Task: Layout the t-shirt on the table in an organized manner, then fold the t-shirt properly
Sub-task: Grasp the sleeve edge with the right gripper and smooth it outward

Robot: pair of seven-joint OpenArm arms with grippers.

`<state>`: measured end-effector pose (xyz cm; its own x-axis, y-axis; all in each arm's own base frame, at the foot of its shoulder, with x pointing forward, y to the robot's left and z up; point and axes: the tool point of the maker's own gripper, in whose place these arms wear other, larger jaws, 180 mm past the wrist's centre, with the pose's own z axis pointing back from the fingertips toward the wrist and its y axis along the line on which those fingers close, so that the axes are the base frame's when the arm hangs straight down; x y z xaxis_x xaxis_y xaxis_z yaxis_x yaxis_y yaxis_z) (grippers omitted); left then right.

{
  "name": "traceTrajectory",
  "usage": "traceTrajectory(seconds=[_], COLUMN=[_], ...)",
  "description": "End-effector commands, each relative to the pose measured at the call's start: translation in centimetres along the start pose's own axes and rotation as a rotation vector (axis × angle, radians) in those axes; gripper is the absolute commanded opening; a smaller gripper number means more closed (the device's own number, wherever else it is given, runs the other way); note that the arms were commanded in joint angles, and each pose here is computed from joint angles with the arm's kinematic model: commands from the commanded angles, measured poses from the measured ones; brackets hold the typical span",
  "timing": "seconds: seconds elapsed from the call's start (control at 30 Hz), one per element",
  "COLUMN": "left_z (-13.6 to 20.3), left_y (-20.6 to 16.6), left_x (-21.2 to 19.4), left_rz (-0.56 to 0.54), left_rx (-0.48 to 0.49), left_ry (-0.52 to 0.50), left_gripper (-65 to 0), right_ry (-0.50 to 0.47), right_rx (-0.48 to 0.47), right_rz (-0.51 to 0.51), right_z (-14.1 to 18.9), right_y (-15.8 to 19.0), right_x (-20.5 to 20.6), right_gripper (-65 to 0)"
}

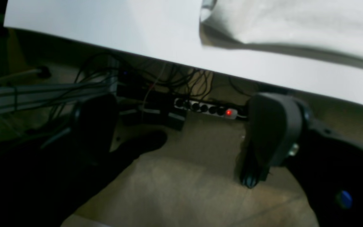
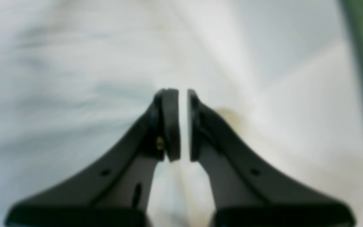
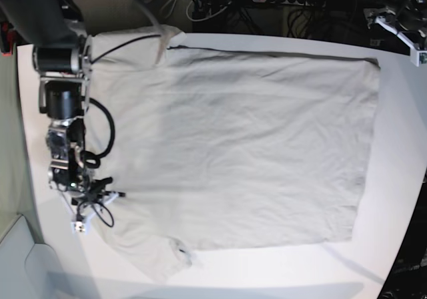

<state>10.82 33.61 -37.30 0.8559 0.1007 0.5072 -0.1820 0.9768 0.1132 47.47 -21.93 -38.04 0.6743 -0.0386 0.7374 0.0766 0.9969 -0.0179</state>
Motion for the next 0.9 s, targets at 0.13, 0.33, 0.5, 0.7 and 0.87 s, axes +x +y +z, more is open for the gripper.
traceTrajectory(seconds=[0.13,0.33,0.5,0.7,0.87], left_z=[0.4,0.4,0.1,-0.1,-0.2], left_y=[0.5,0.4,0.3,0.2,0.1], left_x=[1.0,1.1,1.8,2.1,2.8], left_rz=[-0.014,-0.013,-0.01,-0.005,0.0], left_rx=[0.015,0.013,0.012,0.008,0.005], left_ry=[-0.031,-0.035,-0.049,-0.058,-0.077], left_gripper=[0.0,0.0,0.0,0.0,0.0], right_ry=[-0.099,0.02,0.057,0.095,0.21], right_rx=[0.103,0.098,0.054,-0.027,-0.107], right_rz=[-0.004,-0.091,-0.133,-0.223,-0.287], right_z=[2.6,2.0,1.8,1.4,-0.7], right_y=[6.0,8.4,7.6,3.1,-1.3], right_x=[2.8,-1.8,-3.8,-5.6,-9.6], right_gripper=[-61.0,-61.3,-61.3,-61.2,-61.3])
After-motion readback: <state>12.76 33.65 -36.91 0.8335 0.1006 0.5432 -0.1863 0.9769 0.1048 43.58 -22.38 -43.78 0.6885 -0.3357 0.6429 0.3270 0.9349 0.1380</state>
